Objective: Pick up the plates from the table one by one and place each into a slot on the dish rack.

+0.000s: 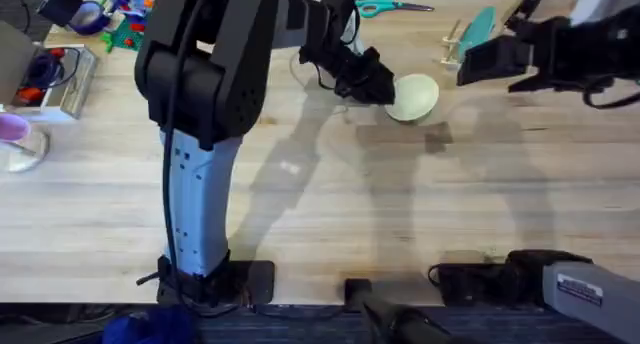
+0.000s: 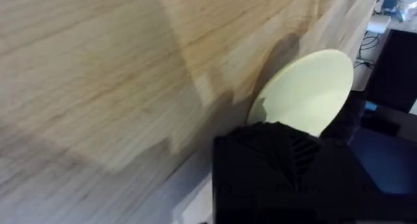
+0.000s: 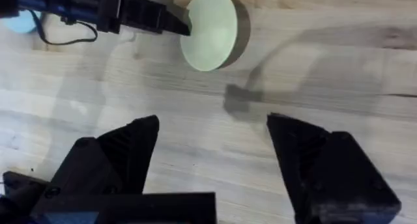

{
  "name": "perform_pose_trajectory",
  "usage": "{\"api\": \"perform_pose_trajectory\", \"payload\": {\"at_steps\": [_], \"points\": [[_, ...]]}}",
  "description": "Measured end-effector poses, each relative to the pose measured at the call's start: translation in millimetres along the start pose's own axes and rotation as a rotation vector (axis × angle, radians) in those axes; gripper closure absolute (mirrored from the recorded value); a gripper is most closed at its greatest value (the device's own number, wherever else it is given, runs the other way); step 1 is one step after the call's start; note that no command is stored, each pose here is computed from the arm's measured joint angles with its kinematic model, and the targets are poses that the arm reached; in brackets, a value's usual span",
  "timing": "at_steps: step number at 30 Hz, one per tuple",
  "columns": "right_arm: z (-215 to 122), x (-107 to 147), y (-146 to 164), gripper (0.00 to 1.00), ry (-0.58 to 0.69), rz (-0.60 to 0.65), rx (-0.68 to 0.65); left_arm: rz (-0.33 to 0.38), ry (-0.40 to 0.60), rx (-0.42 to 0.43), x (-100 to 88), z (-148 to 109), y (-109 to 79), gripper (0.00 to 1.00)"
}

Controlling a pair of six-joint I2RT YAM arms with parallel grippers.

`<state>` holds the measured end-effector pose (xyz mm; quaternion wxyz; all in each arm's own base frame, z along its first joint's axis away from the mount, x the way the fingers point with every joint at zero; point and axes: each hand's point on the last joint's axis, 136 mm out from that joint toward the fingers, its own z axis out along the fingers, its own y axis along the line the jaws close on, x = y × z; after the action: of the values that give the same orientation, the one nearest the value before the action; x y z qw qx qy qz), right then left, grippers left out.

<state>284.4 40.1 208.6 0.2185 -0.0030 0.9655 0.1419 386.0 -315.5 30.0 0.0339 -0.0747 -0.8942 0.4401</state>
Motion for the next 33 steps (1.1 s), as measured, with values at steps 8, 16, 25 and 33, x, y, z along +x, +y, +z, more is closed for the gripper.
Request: {"api": "perform_pose_trajectory", "payload": {"at_steps": [8,16,25,33], "points": [[29,2,-7,0.014,0.100,0.049,-0.083,0.002,-0.002,0.001,-0.5,0,-0.2,0.959],[42,-9,-25,0.014,0.094,0.091,-0.145,0.002,-0.002,0.001,-0.5,0,-0.2,0.959],[78,-28,-35,0.014,0.088,0.124,-0.175,0.006,-0.004,0.002,-1.2,0,-0.6,0.959],[110,-31,-36,0.014,0.127,0.189,-0.249,0.006,-0.004,0.002,-1.2,0,-0.6,0.959]]}}
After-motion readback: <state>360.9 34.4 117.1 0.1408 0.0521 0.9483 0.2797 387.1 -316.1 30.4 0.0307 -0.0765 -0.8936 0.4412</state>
